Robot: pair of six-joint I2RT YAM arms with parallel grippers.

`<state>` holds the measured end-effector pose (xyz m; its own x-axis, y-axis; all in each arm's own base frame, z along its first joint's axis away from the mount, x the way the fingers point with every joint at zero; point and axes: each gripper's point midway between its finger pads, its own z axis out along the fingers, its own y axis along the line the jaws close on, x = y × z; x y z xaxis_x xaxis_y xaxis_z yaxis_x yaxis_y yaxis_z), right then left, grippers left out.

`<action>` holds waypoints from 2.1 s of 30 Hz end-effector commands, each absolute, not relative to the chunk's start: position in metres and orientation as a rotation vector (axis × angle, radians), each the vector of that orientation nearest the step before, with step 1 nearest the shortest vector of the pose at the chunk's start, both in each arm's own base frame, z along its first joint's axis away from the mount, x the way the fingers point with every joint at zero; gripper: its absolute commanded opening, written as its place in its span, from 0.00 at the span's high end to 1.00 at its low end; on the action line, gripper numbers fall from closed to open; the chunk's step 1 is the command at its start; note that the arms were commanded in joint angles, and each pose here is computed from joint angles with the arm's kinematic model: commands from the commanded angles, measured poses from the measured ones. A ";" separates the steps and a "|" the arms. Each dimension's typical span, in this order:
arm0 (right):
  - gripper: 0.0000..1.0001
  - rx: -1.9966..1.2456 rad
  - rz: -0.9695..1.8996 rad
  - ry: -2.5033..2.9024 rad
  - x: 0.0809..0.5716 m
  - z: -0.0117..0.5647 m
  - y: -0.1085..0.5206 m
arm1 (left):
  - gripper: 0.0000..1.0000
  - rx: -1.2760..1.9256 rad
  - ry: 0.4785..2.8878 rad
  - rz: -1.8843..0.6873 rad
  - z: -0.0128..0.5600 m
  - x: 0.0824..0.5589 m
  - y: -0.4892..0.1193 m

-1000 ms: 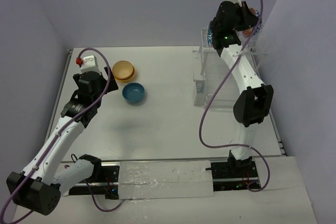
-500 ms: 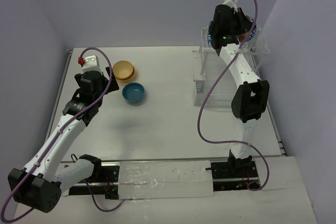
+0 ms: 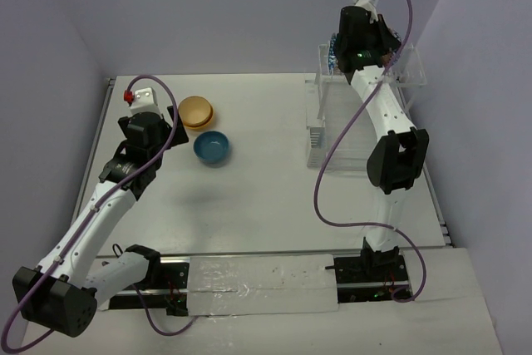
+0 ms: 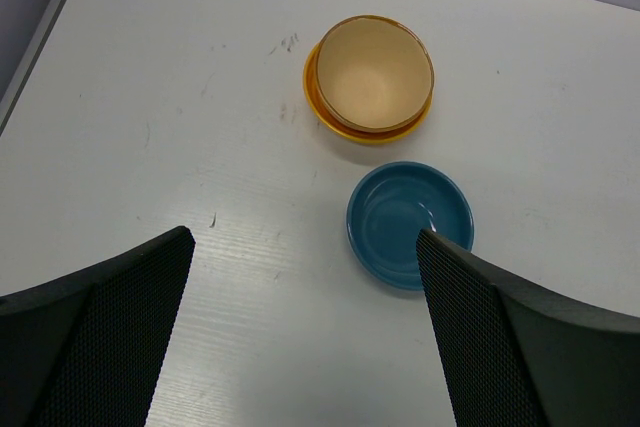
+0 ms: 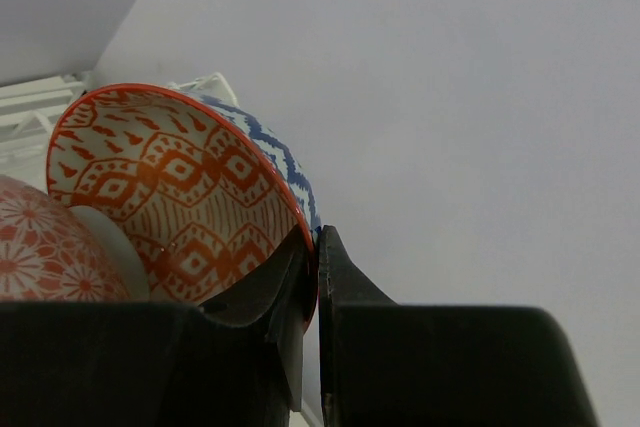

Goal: Load the bowls into the dish rack

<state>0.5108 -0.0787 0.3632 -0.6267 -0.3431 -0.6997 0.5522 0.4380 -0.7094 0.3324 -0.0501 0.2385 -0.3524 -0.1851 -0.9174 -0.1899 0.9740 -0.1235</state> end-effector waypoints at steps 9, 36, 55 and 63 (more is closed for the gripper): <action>0.96 0.101 -1.208 1.836 0.521 0.364 -0.047 | 0.01 -0.242 1.927 -0.010 0.241 0.331 -0.053; 0.56 0.080 -1.037 1.881 0.512 0.363 -0.018 | 0.01 -0.236 1.910 -0.034 0.247 0.329 -0.055; 0.30 0.127 -0.581 1.819 0.443 0.420 0.027 | 0.01 -0.237 1.921 -0.078 0.245 0.328 -0.061; 0.08 0.121 0.119 1.684 0.381 0.445 0.088 | 0.01 -0.286 2.053 -0.089 0.216 0.333 -0.069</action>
<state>0.4001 0.0495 0.4165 -0.2420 -0.0531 -0.9688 0.2098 0.9720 -0.1056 0.3302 -0.0617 0.2209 -0.4125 -0.2043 -0.8878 -0.1567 0.9759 -0.1518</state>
